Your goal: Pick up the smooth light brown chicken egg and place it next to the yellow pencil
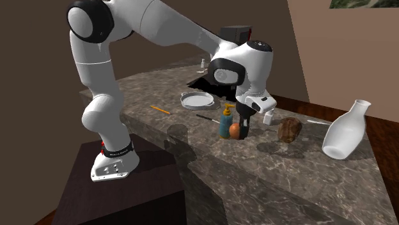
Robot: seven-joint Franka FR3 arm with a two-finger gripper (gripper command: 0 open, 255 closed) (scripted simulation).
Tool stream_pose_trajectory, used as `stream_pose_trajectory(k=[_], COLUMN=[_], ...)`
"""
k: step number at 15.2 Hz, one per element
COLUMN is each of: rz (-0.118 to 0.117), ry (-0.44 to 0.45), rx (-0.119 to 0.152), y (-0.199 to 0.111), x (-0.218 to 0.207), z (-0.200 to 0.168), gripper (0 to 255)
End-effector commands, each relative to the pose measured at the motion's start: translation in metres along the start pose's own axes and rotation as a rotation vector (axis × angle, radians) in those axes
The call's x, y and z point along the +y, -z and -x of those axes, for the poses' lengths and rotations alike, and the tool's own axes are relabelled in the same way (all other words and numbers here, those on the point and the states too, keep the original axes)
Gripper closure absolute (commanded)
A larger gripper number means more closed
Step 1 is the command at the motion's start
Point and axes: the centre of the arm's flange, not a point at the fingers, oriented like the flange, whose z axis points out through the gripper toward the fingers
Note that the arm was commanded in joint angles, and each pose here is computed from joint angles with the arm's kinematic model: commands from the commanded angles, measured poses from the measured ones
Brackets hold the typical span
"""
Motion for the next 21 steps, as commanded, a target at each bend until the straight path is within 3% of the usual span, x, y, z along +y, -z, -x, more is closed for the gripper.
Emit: stream_pose_trajectory(k=[1, 9, 21], rz=[0.000, 0.000, 0.000], ry=[0.000, 0.000, 0.000], rx=[0.000, 0.000, 0.000], y=[0.010, 0.047, 0.029], x=[-0.002, -0.009, -0.099], z=[0.000, 0.000, 0.129], gripper=[255, 255, 255])
